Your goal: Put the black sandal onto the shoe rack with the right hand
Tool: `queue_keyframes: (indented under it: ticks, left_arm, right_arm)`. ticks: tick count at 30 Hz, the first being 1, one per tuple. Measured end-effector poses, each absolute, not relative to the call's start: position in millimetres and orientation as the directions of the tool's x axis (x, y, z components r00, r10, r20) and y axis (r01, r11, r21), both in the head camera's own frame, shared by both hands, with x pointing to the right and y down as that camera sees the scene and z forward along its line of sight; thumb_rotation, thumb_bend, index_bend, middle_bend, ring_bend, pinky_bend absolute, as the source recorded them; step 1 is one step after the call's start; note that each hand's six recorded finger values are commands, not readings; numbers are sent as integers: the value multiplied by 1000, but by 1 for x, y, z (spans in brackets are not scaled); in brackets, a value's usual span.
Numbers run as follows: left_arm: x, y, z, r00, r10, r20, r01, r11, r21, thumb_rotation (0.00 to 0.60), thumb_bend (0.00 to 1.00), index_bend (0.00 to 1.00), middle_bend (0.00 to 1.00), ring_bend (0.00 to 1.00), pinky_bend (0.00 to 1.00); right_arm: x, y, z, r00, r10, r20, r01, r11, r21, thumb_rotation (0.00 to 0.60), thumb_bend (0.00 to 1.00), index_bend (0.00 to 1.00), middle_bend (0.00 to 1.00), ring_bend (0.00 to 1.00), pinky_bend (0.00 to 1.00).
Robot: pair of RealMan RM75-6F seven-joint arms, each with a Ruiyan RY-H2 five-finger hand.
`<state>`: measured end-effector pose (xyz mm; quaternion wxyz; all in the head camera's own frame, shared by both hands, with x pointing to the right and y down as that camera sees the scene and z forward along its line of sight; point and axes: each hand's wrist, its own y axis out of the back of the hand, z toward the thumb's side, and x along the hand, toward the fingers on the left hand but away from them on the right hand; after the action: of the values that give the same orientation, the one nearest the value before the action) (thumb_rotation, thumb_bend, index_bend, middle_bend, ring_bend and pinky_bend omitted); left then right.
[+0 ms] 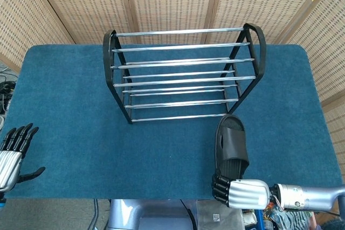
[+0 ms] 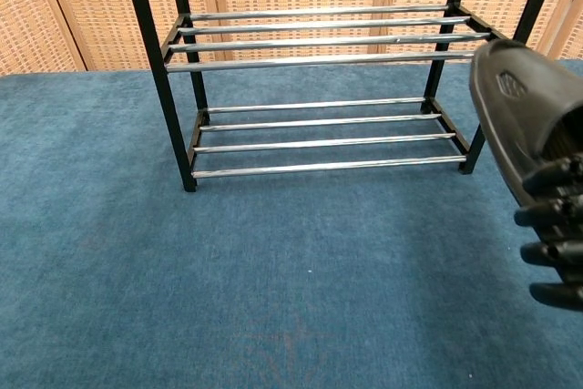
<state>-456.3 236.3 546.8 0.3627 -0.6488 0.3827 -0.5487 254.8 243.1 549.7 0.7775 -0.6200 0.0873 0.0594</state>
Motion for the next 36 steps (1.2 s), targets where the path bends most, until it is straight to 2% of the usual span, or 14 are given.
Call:
queue_keyframes:
  ticks: [10,22,25,27,36]
  left_arm:
    - [-458,235,548,98,-893,439,-100,-448,-889,600,142,0,0,0,0]
    - [-464,229,552,75,-887,455,-113,-461,-880,600,142,0,0,0,0]
    - [-463,227,553,74,-886,457,-115,-463,-879,600,142,0,0,0,0]
    - [-463,226,554,71,-885,460,-111,-465,-878,600,142,0,0,0,0]
    - [-464,223,564,60,-869,491,-106,-494,-863,600,142,0,0,0,0]
  right_arm:
    - [219,205,544,966,-45,-253,-231,281,-932,600,679,575,573,423,464]
    - [182,132,551,936,-13,-351,-329,316,-890,600,701,575,569,423,464]
    - [173,118,551,931,-7,-365,-341,336,-878,600,790,575,568,423,464]
    - [168,108,552,925,-3,-379,-354,351,-867,600,910,575,567,423,464]
    - [155,67,565,897,50,-439,-426,361,-830,600,999,575,544,423,464]
